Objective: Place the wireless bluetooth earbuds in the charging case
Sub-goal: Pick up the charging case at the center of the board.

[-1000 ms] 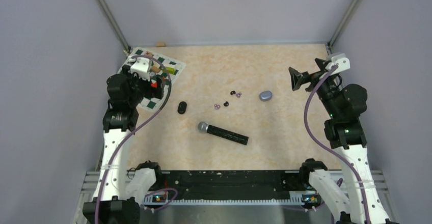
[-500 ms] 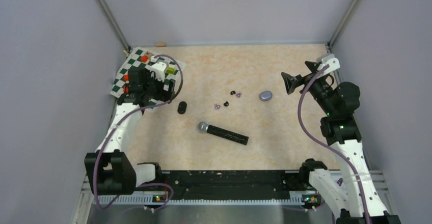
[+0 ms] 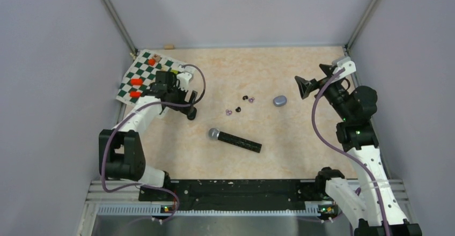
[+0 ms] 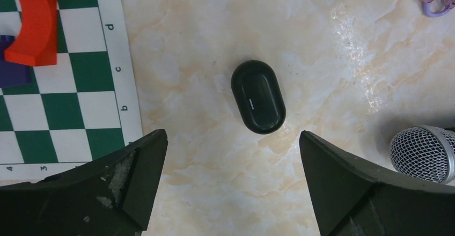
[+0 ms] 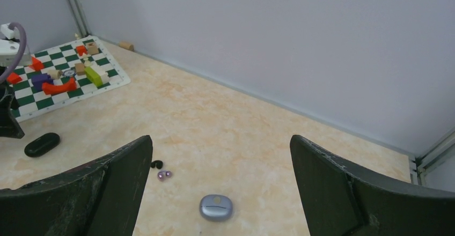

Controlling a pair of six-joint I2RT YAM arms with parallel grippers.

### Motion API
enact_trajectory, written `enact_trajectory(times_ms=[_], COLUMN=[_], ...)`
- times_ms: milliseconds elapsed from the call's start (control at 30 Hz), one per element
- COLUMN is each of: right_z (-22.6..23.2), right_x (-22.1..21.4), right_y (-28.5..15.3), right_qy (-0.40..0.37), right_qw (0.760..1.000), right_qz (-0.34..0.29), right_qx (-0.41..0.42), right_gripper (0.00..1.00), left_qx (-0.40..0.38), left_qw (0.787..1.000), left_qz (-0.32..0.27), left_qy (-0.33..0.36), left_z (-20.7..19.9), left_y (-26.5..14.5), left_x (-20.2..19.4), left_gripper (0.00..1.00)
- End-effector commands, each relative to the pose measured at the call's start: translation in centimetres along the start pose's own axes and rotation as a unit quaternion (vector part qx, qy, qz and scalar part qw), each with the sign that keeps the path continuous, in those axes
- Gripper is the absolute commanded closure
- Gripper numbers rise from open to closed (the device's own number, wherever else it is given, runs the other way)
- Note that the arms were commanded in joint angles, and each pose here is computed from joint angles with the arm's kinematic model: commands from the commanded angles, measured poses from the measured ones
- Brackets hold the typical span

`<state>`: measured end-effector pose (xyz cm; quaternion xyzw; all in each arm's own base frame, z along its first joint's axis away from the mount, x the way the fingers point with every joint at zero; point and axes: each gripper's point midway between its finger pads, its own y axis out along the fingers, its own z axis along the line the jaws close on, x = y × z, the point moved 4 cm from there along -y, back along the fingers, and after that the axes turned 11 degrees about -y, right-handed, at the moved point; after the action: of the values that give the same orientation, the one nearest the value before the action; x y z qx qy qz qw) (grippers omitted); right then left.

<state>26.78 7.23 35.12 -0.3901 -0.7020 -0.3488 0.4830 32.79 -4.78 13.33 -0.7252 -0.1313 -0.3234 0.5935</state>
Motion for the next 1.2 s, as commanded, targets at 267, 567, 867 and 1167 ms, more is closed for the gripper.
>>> enact_trajectory(times_ms=[267,567,867,1167], right_z=[0.3,0.4,0.4,0.5], right_x=[1.0,0.8,0.8,0.5], right_y=[-0.2,-0.2,-0.2,-0.1], right_qy=[-0.009,-0.009,-0.012,-0.01], right_qw=[0.999,0.999,0.999,0.999], right_qz=[-0.032,-0.031,-0.032,-0.03], right_qx=[0.003,0.004,0.004,0.01], right_gripper=[0.02,0.03,0.03,0.03], left_qx=[-0.024,-0.03,-0.025,-0.022], left_qw=[0.998,0.993,0.989,0.987], left_qz=[0.039,0.1,0.135,0.152], left_qy=[-0.039,-0.052,-0.046,-0.054], left_z=[-0.2,-0.6,-1.4,-1.3], left_y=[2.4,4.7,6.3,7.2], left_x=[0.5,-0.8,-2.2,-2.9], left_gripper=[0.09,0.18,0.2,0.33])
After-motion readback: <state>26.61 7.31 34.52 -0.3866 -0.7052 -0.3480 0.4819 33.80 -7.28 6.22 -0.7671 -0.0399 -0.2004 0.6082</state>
